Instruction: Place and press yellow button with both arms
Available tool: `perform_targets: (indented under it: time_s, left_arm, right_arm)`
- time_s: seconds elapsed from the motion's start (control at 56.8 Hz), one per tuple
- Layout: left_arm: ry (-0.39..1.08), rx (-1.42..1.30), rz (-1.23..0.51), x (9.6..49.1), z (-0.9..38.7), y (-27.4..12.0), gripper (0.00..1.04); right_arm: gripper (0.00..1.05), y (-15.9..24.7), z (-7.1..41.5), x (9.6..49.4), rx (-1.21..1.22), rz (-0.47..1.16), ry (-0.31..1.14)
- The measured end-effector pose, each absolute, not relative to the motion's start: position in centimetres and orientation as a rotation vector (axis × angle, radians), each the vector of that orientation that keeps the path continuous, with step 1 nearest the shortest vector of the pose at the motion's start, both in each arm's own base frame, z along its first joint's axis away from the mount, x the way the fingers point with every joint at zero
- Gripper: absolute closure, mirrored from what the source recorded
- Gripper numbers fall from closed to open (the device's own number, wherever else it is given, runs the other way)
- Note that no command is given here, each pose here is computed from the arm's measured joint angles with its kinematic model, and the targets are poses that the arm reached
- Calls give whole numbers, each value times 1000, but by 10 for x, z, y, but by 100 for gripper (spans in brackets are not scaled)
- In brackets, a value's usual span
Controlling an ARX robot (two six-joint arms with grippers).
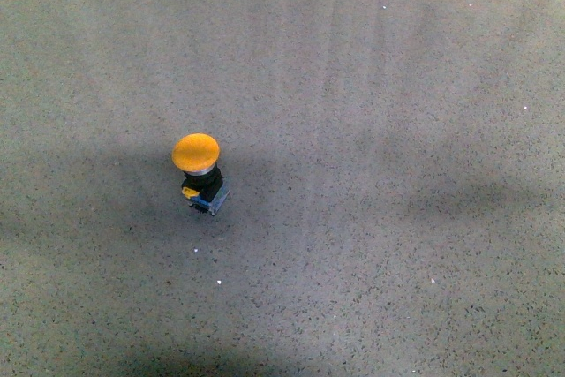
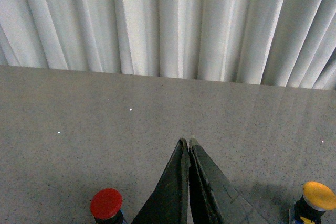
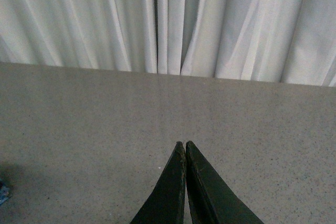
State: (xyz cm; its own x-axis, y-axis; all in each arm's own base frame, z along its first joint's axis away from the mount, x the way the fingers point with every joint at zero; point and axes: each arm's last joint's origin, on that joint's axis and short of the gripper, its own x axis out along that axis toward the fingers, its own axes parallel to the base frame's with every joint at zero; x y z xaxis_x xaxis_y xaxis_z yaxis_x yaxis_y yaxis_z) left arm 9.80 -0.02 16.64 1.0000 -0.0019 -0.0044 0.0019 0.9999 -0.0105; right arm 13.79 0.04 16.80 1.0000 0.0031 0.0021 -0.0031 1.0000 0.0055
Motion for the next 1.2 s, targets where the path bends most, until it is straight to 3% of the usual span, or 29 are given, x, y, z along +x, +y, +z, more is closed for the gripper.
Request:
perform_targets:
  time_s: [1.197]
  left_arm:
    - [4, -10, -2, 98, 166, 0, 103]
  right_arm:
    - [103, 0, 169, 98, 6, 1, -2]
